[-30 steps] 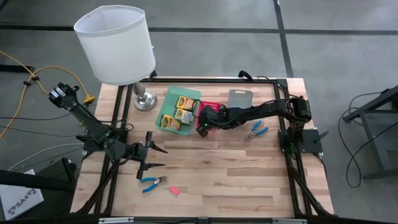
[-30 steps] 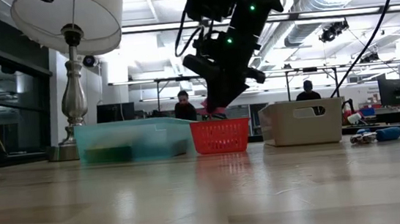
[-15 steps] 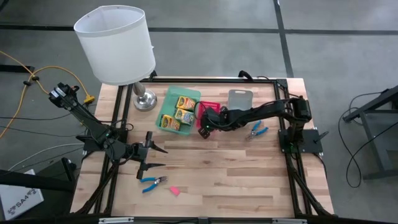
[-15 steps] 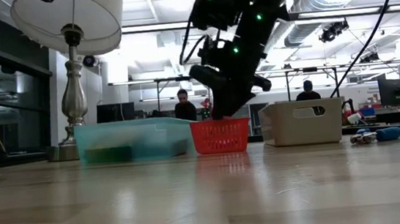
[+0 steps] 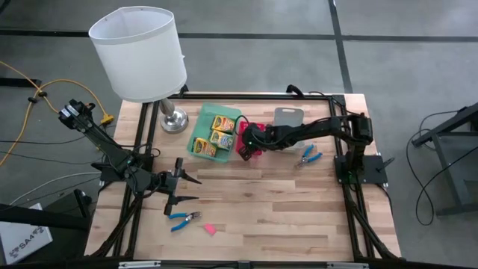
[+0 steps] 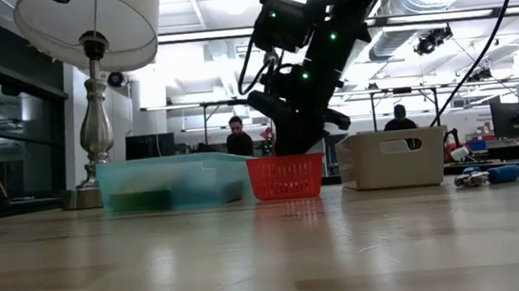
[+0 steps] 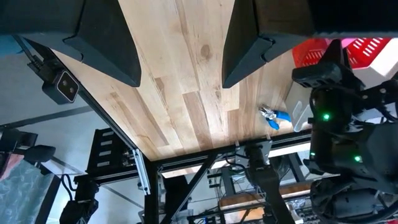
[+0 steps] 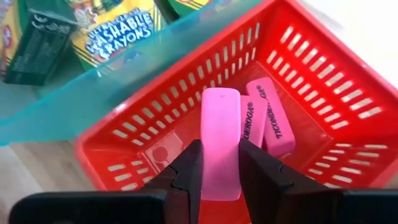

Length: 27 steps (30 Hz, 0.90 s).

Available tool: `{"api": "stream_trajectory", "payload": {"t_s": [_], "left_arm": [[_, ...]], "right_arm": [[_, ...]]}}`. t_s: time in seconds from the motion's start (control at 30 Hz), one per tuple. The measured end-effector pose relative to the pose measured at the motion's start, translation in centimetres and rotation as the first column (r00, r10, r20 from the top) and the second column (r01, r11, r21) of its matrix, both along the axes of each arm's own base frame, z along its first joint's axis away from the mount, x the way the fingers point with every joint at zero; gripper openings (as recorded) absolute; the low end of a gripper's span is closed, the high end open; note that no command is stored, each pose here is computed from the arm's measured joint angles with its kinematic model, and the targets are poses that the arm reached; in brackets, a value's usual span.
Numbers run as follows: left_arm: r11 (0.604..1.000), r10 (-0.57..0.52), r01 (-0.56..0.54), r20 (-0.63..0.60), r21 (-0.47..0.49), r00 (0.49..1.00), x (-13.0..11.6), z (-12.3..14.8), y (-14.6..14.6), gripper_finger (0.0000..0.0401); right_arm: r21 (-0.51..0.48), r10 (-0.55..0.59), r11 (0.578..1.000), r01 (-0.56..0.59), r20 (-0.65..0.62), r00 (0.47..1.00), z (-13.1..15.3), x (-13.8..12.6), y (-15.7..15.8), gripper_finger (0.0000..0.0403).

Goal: Pick & Place School Supplies
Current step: Put the pink eraser into the red bin

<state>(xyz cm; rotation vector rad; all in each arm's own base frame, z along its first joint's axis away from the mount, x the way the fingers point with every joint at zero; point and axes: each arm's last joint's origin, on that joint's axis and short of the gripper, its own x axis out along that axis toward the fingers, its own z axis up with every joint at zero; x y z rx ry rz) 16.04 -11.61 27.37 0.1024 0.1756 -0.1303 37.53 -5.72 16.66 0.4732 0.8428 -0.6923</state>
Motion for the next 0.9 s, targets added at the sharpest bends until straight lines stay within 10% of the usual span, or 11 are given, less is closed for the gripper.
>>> {"api": "stream_trajectory", "payload": {"t_s": [0.9], "left_arm": [[1.000, 0.000, 0.000, 0.000, 0.000, 1.000, 0.00, 0.00, 0.00, 0.0218]], "right_arm": [[0.032, 0.045, 0.998, -0.045, 0.007, 0.999, 0.00, 0.11, 0.20, 0.0082]]}}
